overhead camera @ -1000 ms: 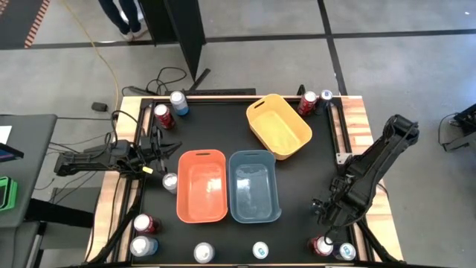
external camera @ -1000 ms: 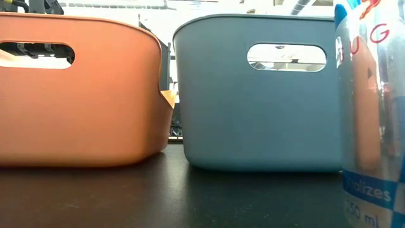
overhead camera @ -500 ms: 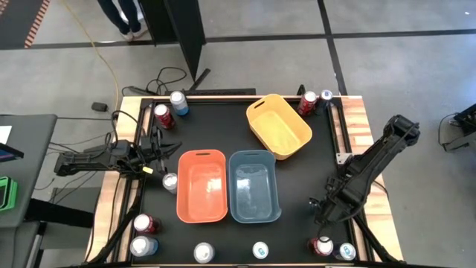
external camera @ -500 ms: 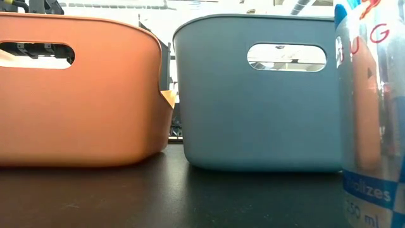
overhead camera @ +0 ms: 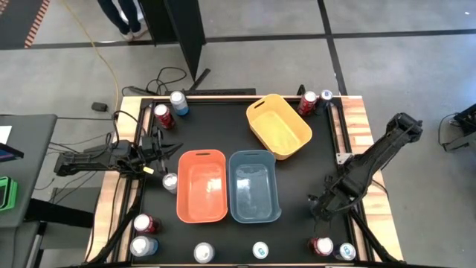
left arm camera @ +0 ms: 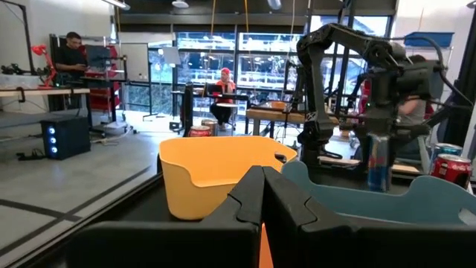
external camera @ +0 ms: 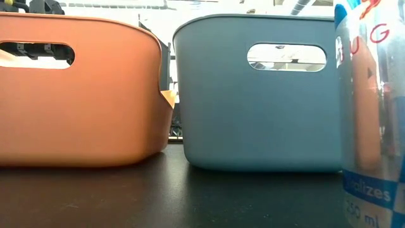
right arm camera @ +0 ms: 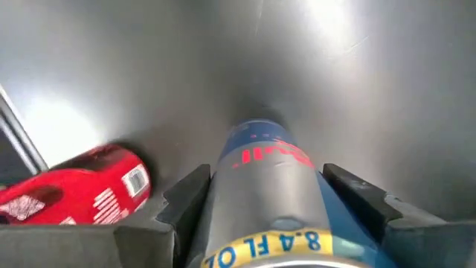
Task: Sort soda cans
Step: Put the middle right blue soda can into the blue bin
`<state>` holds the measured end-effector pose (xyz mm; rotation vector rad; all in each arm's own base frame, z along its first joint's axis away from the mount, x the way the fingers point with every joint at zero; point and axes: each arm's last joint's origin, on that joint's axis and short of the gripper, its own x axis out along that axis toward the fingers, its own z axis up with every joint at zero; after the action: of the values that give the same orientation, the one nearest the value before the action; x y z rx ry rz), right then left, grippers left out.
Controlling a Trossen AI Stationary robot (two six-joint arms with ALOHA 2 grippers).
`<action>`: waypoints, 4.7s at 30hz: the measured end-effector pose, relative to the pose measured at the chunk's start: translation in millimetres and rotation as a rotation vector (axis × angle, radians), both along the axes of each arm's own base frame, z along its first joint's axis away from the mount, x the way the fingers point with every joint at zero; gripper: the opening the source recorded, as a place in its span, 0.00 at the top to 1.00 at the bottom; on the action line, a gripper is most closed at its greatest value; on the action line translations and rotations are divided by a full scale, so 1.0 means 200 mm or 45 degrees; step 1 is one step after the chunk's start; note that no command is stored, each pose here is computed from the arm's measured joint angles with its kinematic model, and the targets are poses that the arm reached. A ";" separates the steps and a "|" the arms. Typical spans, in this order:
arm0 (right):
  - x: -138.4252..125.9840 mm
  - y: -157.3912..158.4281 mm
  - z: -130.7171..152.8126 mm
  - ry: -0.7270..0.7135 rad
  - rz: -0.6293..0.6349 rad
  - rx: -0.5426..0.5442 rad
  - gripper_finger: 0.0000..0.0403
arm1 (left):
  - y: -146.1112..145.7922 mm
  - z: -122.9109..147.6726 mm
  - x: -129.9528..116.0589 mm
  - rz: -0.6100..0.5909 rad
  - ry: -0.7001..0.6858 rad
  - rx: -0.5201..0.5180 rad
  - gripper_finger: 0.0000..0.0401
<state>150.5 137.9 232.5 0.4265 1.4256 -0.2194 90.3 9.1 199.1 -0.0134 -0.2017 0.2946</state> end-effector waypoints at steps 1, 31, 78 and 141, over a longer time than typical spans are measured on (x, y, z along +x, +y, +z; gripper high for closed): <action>0.00 -0.01 0.02 0.000 -0.001 -0.004 0.42 | 0.00 0.00 0.00 0.000 0.000 0.000 1.00; 0.52 -0.46 0.62 -0.133 0.393 -0.259 0.42 | 0.00 0.00 0.00 0.000 -0.005 -0.005 1.00; 1.51 -0.62 0.16 -0.009 0.936 -0.271 0.41 | 0.00 -0.01 0.00 -0.043 0.006 -0.049 1.00; 1.58 -0.71 -0.01 -0.081 0.699 -0.270 0.32 | 0.00 -0.01 0.00 -0.049 0.009 -0.076 1.00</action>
<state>466.5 -3.8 230.9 -0.1367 1.3866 0.0880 91.0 8.3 196.6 -0.0752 -0.1854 0.2623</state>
